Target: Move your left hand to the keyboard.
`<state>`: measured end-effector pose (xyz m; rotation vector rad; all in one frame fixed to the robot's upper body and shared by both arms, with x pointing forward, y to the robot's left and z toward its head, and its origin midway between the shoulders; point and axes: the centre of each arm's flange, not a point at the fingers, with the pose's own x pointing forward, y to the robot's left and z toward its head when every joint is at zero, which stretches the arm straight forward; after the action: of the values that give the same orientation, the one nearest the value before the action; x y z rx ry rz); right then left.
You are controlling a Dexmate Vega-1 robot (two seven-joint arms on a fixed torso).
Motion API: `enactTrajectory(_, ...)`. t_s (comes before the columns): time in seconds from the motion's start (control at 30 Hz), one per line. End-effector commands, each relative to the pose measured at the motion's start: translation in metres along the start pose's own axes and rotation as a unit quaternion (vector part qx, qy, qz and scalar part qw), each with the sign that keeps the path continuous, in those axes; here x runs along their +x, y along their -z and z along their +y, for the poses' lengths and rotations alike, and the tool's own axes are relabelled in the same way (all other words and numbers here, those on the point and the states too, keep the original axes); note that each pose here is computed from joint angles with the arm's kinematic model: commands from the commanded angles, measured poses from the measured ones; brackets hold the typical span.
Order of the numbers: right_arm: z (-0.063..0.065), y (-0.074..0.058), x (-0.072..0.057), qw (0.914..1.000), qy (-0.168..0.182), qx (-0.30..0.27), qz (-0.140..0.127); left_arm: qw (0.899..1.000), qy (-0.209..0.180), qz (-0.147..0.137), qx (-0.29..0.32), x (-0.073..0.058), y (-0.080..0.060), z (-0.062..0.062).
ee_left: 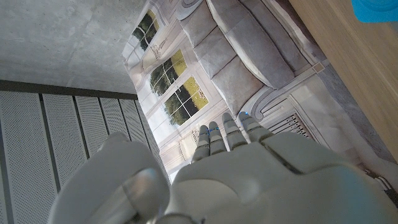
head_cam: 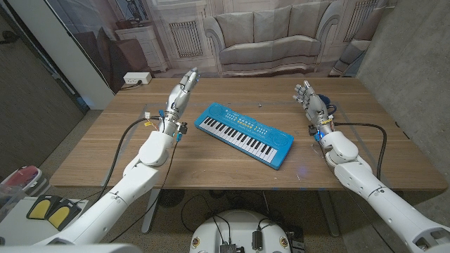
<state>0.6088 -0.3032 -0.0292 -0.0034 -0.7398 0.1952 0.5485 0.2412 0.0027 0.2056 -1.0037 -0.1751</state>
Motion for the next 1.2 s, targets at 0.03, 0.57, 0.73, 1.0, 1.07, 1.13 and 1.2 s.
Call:
enactTrajectory(0.03, 0.002, 0.000, -0.003, 1.0000, -0.005, -0.003, -0.002, 0.998, 0.000, -0.023, 0.051, 0.000, -0.011, -0.005)
enactTrajectory(0.57, 0.003, 0.000, -0.007, 1.0000, -0.004, -0.001, -0.007, 0.992, 0.002, -0.059, 0.109, -0.003, -0.026, -0.015)
enactTrajectory(0.73, 0.002, -0.003, -0.007, 0.9999, -0.007, -0.003, -0.009, 0.990, 0.000, -0.066, 0.124, -0.005, -0.028, -0.016)
enactTrajectory(1.0, 0.002, -0.005, -0.005, 0.9998, -0.012, -0.004, -0.014, 0.985, -0.005, -0.078, 0.155, -0.010, -0.031, -0.018)
enactTrajectory(1.07, 0.003, -0.004, -0.005, 0.9998, -0.012, -0.003, -0.015, 0.984, -0.005, -0.078, 0.159, -0.010, -0.031, -0.019)
enactTrajectory(1.13, 0.003, -0.004, -0.004, 0.9998, -0.010, 0.001, -0.018, 0.983, -0.006, -0.079, 0.164, -0.010, -0.031, -0.019)
enactTrajectory(1.2, 0.002, -0.003, -0.004, 0.9997, -0.013, -0.001, -0.019, 0.982, -0.007, -0.083, 0.170, -0.010, -0.032, -0.021)
